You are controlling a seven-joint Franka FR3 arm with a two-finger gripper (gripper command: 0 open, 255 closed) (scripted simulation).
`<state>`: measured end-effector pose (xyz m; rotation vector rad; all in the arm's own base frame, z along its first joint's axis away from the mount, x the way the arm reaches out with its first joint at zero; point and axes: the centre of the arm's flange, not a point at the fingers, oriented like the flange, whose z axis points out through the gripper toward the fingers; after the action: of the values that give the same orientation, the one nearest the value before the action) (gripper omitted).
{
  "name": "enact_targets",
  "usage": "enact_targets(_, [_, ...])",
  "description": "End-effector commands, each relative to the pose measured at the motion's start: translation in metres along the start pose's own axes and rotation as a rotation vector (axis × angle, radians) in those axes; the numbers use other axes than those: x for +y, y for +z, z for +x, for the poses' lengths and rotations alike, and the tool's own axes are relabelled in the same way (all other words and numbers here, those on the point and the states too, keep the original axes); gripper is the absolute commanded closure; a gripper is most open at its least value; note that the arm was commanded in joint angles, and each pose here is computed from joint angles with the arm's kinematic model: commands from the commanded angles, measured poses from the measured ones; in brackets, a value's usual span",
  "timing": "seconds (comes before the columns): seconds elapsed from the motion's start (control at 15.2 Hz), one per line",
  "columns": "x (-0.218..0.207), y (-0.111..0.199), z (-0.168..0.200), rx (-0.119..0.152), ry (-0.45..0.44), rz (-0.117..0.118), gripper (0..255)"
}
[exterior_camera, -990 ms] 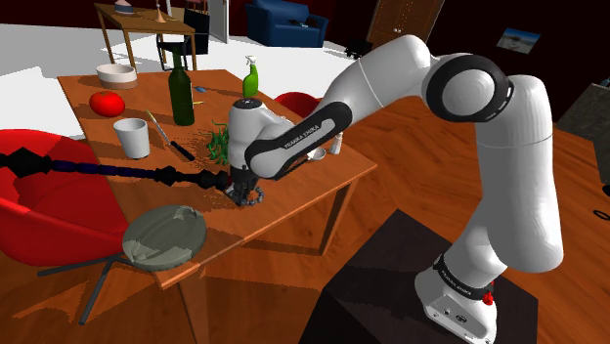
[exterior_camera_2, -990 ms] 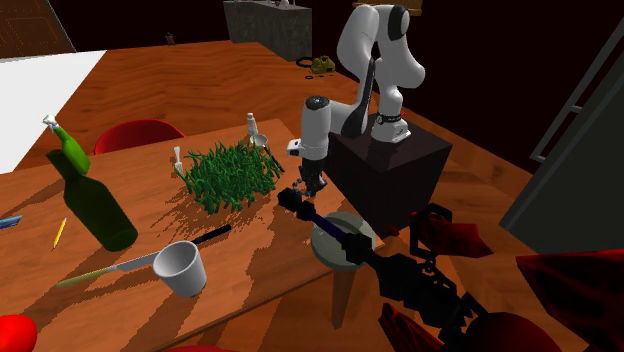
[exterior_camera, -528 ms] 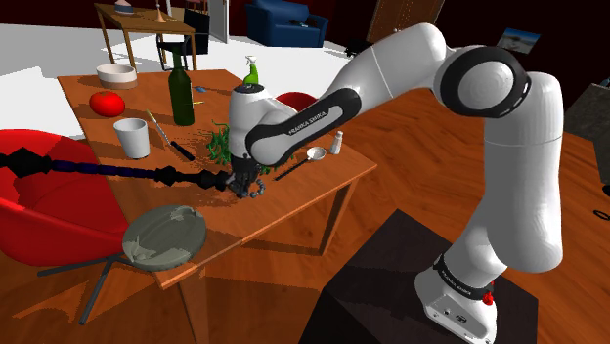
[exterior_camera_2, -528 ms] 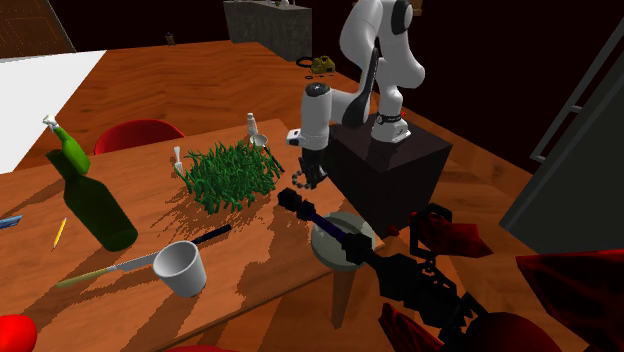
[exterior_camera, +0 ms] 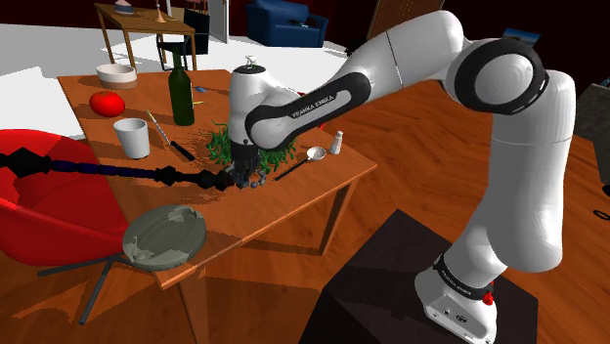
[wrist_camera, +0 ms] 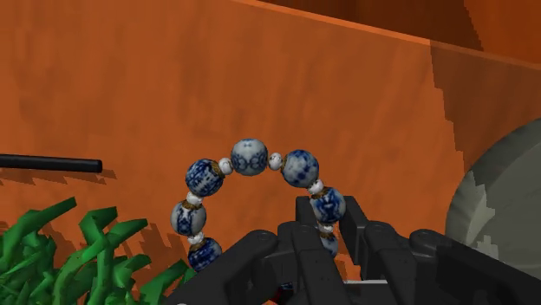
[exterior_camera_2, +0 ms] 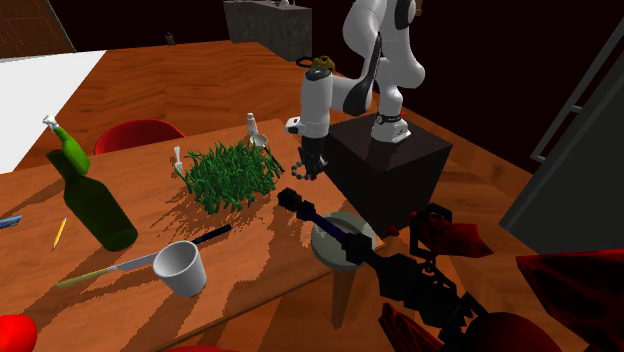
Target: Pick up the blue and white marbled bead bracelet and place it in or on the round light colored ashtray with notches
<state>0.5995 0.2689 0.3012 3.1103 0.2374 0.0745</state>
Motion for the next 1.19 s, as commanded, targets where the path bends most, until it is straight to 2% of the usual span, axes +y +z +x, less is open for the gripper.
enact_targets(0.0, [-0.013, -0.006, 0.003, 0.000, 0.000, 0.000, 255])
enact_targets(1.12, [-0.234, -0.012, 0.042, 0.000, 0.000, 0.000, 255])
